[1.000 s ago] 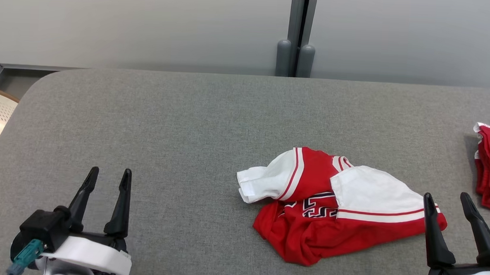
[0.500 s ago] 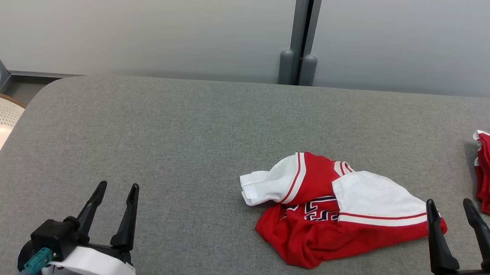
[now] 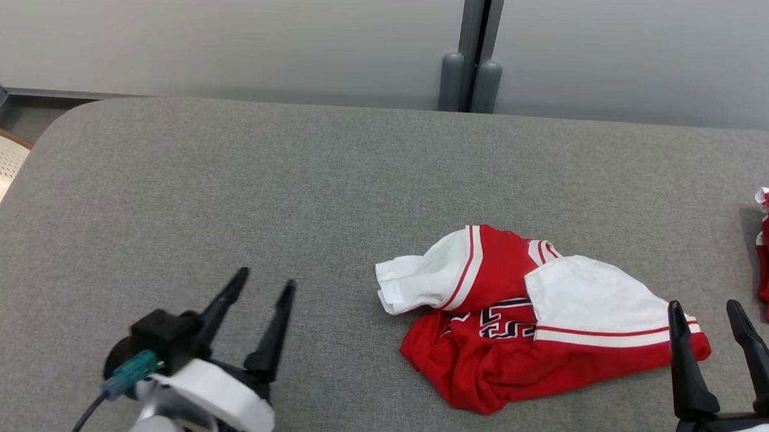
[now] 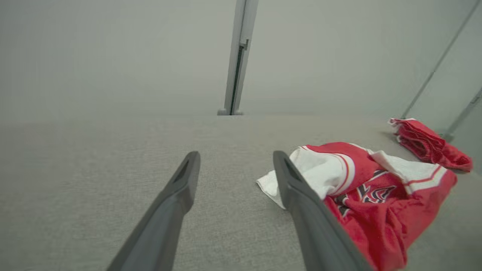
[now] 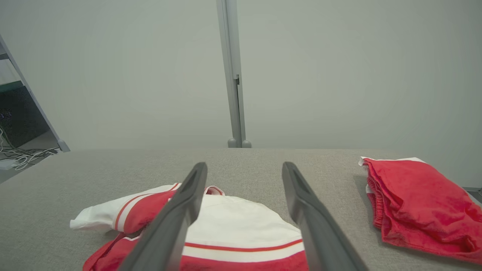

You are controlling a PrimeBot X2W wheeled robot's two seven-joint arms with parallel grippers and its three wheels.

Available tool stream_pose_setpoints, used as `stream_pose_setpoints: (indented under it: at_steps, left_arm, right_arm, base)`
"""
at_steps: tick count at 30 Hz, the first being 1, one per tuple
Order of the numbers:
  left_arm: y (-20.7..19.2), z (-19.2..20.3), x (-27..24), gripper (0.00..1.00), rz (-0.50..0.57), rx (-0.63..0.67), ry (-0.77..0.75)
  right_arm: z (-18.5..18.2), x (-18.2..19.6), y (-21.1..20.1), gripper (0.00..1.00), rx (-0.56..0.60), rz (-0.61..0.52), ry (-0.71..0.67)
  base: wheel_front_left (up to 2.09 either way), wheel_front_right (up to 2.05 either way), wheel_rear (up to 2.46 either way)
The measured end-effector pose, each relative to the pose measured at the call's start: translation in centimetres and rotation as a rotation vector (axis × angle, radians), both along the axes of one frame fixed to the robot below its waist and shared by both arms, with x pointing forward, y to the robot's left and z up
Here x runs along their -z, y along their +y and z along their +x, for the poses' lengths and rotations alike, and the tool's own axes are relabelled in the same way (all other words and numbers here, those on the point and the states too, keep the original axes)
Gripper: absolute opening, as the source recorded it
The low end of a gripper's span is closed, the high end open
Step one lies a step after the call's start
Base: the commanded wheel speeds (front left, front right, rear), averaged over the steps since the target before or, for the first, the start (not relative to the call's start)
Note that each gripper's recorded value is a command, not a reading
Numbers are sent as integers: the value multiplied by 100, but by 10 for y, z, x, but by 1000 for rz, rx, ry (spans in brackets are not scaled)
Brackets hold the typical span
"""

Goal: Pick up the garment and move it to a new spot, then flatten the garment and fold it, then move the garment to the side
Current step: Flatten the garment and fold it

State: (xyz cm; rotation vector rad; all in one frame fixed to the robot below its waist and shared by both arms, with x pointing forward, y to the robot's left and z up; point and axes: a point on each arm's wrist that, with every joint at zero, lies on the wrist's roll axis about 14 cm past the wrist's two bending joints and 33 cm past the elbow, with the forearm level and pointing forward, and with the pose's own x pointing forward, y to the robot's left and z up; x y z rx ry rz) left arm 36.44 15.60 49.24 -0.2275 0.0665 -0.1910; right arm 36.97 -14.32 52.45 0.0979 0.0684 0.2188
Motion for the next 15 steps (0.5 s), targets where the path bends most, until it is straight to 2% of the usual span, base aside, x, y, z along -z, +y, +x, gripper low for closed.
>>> stream_pose_setpoints:
  at_steps: [8,15]
  left_arm:
    - [-101,7,37,100,-42,307,203]
    - [-143,-9,93,100,-33,457,435]
  right_arm:
    - [8,10,-2,100,12,5,32]
    - [11,23,-17,100,66,7,62]
  base:
    - [0,0,0]
    - [0,0,0]
